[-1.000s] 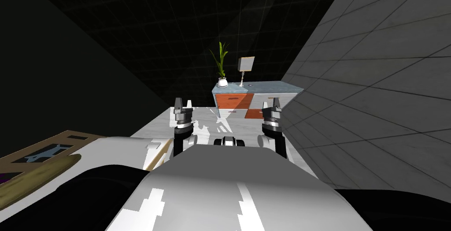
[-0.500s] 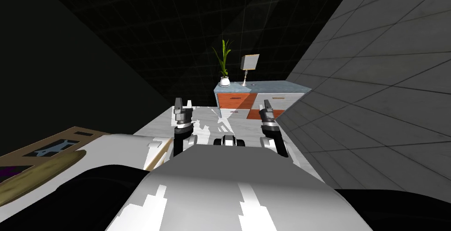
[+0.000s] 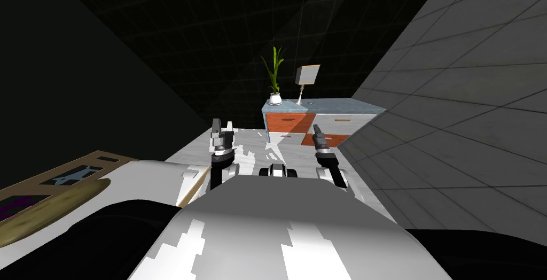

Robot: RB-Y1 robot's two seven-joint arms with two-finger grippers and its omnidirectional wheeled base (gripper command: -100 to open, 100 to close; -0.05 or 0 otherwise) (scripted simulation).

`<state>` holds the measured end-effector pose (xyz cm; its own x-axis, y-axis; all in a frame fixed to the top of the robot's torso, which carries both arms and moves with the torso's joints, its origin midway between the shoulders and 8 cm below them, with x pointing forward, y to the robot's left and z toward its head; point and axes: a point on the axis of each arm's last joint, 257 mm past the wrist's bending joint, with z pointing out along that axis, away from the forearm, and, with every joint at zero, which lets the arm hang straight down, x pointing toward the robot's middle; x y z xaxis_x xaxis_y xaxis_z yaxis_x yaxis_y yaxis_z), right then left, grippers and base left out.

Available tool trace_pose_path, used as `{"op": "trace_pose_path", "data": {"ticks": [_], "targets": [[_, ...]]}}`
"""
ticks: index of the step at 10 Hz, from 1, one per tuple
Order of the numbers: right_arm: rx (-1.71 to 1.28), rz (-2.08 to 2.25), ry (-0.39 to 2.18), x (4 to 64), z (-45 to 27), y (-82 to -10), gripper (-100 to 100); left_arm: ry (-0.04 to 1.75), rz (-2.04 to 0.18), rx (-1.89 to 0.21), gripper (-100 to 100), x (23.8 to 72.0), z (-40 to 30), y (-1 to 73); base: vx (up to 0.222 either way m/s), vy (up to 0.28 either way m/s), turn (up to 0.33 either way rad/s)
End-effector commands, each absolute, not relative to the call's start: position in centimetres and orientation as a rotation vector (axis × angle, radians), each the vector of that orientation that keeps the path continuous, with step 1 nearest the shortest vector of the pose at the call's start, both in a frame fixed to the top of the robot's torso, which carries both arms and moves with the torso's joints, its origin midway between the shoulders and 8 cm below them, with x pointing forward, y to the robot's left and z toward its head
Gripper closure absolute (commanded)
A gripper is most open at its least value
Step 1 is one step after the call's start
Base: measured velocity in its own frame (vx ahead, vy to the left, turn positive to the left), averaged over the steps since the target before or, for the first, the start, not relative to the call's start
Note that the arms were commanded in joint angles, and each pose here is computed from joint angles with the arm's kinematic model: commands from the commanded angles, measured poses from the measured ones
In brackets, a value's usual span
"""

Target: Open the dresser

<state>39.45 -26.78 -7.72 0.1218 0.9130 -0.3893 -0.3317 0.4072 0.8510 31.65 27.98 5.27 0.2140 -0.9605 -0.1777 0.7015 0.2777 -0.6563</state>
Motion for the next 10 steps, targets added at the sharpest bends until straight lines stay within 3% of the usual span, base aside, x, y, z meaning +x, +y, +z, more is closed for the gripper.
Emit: {"op": "trace_pose_path", "data": {"ticks": [1, 10], "targets": [[0.648, 0.93, 1.164, 39.8, -9.9, -26.6, -100, 0.629, -1.219, -0.493, 0, 31.7, 5.3, 28.0, 0.026, 0.045, 0.037], [0.57, 0.514, 1.495, 40.6, -20.5, -28.4, -100, 0.629, -1.219, -0.493, 0, 31.6, 5.3, 28.0, 0.046, 0.042, 0.07]]}}
